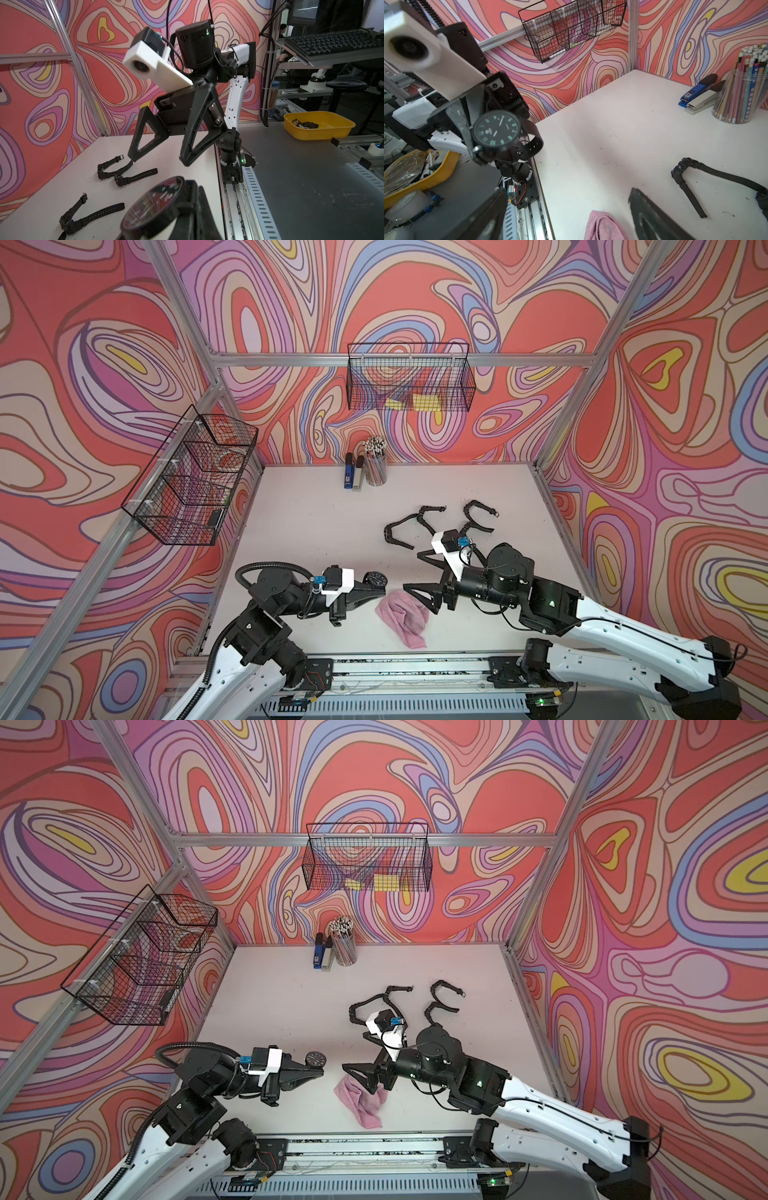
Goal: Wipe the watch dial
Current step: Place the watch at the center of the board.
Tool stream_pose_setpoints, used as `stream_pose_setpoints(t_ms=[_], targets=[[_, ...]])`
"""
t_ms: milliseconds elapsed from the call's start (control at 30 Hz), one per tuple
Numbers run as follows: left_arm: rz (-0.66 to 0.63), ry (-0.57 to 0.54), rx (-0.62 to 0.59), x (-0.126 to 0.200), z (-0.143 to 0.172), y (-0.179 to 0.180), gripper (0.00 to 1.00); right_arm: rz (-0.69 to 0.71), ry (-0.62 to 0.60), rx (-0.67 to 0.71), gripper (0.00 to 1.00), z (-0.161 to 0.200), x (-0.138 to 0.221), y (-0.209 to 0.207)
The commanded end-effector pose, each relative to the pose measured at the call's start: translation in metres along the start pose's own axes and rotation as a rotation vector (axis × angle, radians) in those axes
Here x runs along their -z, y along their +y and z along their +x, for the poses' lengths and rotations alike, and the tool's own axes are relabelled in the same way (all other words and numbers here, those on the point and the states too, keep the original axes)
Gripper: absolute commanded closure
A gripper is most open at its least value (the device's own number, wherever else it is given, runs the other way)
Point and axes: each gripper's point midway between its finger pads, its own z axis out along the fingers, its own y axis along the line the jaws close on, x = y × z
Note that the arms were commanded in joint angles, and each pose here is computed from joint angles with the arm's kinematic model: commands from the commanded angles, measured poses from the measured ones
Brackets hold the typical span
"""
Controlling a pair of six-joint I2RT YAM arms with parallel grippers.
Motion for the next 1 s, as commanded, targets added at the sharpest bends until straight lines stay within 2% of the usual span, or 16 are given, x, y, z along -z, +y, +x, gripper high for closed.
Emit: stream_pose_setpoints(t_ms=[0,133,367,533,700,967], targets=[[0.039,-0.237,0.055,0.010,-0.060,-0.013,1.00,-0.061,-0.023,0.131,0.10,-0.007,0.001,0.011],[0.057,-0.342,0.148,0.014,-0.071,-0.010,1.00,-0.120,-0.048,0.174,0.14,-0.013,-0.001,0.022],[0.156,-0.488,0.218,0.020,-0.090,-0.014,1.00,-0.190,-0.126,0.223,0.21,-0.035,-0.014,0.035],[0.209,-0.485,0.267,0.016,-0.089,-0.014,1.00,-0.206,-0.162,0.260,0.23,-0.050,-0.016,0.040],[0.241,-0.453,0.256,0.014,-0.091,-0.020,1.00,-0.186,-0.193,0.292,0.28,-0.062,-0.017,0.038],[0.230,-0.421,0.260,0.010,-0.084,-0.017,1.00,-0.239,-0.220,0.297,0.35,-0.074,-0.025,0.047]])
